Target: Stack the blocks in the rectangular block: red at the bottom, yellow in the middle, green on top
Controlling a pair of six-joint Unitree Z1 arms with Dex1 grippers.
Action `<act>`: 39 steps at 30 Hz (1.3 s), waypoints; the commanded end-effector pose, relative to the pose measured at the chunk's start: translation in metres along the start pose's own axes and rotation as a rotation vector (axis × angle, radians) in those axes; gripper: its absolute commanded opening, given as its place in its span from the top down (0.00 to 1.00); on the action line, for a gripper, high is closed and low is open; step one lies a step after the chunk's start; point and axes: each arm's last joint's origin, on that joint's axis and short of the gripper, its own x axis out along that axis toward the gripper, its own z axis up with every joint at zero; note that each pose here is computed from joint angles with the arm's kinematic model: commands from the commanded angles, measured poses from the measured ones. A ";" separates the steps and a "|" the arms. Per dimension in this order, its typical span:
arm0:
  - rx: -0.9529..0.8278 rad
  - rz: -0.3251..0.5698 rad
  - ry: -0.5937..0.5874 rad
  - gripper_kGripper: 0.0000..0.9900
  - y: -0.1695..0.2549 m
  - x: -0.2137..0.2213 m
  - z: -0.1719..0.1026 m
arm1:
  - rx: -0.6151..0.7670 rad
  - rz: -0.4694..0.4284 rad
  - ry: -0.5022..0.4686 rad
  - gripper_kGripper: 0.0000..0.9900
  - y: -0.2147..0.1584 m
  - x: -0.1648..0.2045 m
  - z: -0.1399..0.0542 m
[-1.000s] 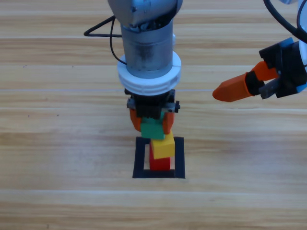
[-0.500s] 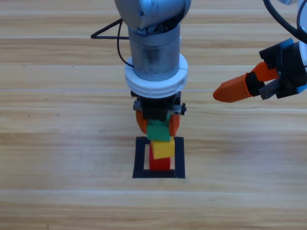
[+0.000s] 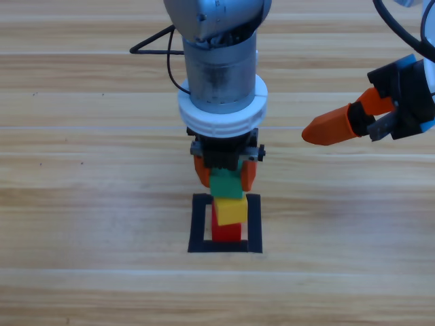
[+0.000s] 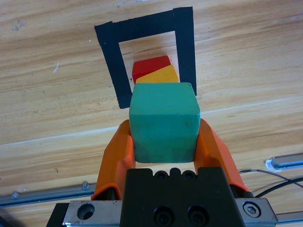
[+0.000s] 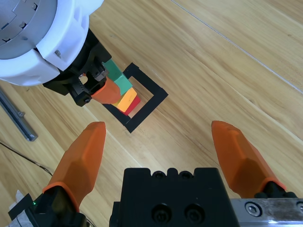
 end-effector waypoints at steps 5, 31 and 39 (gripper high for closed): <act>0.021 0.047 0.046 0.91 -0.013 0.028 -0.003 | 0.020 -0.010 0.042 0.01 -0.006 0.003 -0.010; 0.032 0.056 0.052 0.87 -0.012 0.030 -0.004 | 0.022 -0.005 0.051 0.01 -0.007 0.006 -0.011; 0.030 0.040 0.027 0.00 0.000 0.004 -0.013 | 0.021 -0.005 0.054 0.01 -0.007 0.007 -0.010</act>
